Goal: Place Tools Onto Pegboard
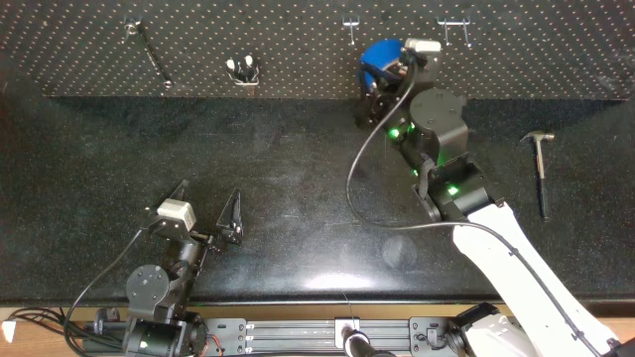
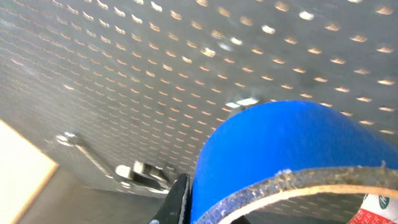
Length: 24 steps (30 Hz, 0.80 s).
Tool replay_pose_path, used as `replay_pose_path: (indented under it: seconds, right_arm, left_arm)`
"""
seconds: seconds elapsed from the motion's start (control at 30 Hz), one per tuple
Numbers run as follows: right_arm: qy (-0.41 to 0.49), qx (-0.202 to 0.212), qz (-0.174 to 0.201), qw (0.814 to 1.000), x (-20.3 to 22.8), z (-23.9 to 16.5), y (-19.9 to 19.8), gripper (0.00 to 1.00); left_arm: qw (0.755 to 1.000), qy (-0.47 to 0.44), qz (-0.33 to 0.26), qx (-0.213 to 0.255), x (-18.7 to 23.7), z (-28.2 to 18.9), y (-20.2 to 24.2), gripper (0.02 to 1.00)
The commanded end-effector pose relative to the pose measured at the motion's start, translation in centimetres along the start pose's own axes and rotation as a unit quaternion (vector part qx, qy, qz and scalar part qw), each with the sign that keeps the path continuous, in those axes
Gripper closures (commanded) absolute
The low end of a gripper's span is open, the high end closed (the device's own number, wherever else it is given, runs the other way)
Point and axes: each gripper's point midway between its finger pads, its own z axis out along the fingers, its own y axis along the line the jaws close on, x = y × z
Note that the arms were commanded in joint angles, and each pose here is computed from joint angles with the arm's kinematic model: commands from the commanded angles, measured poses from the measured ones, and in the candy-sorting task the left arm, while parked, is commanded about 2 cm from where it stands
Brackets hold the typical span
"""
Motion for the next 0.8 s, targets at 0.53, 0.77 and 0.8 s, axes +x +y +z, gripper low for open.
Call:
replay_pose_path:
  seconds: [0.53,0.77,0.8]
  right_arm:
    - [-0.043,0.002,0.106,0.993,-2.3,4.0,3.9,0.923]
    - [-0.061,0.019,0.110,0.992,-2.4,6.8,3.3,0.925]
    - [-0.062,0.021,0.110,0.992,-2.5,7.3,3.3,0.925]
  left_arm:
    - [1.000,0.000,0.008,0.011,0.1,0.0,-0.4,0.023]
    - [1.000,0.000,0.008,0.011,0.1,0.0,-0.4,0.023]
    - [1.000,0.000,0.008,0.011,0.1,0.0,-0.4,0.023]
